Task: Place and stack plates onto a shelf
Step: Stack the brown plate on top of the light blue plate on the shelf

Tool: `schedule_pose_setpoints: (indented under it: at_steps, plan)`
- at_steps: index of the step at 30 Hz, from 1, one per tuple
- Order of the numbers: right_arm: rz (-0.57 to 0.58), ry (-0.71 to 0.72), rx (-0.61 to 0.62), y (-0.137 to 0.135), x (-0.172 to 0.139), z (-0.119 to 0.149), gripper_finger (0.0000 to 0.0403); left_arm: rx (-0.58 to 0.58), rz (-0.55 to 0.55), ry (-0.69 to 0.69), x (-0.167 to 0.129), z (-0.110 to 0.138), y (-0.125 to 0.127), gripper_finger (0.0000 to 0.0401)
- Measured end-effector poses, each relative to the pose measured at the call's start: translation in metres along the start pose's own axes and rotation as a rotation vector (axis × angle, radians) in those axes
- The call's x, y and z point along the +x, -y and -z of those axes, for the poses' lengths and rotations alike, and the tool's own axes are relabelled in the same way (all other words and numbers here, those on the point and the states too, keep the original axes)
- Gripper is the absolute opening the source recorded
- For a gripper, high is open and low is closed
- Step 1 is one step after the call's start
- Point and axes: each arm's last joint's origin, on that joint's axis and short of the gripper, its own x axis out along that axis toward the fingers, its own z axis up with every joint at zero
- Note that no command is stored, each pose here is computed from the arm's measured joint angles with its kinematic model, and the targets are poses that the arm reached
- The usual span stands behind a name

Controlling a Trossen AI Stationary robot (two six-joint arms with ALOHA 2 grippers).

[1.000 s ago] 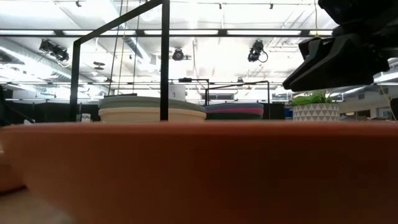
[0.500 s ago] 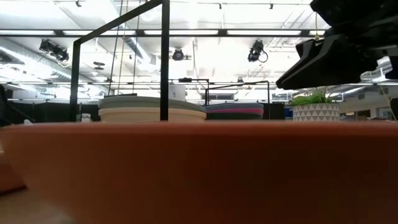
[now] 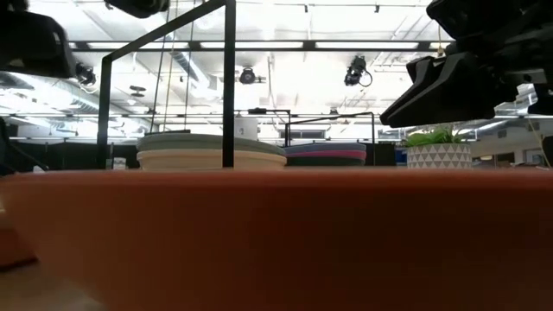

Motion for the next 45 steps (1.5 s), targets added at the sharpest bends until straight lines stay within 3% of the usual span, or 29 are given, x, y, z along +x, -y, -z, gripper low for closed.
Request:
schedule_pose_setpoints:
  at_steps: [6, 20, 25, 32, 38, 45]
  plan:
    - [0.000, 0.001, -0.001, 0.000, 0.000, 0.000, 0.0091, -0.053, 0.038, 0.011, 0.007, -0.003, 0.004, 0.0179]
    - [-0.027, 0.020, 0.001, -0.001, 0.000, -0.002, 0.0091, -0.062, -0.046, -0.126, 0.038, -0.006, -0.006, 0.0172]
    - [-0.027, 0.019, -0.003, -0.001, 0.000, -0.002, 0.0091, -0.083, -0.091, -0.170, 0.038, -0.003, -0.011, 0.0131]
    - [-0.027, 0.019, -0.004, -0.001, 0.000, -0.002, 0.0091, -0.098, -0.049, -0.284, 0.036, -0.002, -0.012, 0.0021]
    - [-0.028, 0.019, -0.004, -0.001, 0.000, -0.002, 0.0091, -0.069, 0.051, -0.354, 0.000, 0.003, 0.007, 0.0019]
    - [-0.029, 0.019, -0.004, -0.001, 0.000, -0.002, 0.0091, 0.052, 0.269, -0.254, -0.085, 0.012, 0.036, 0.0016]
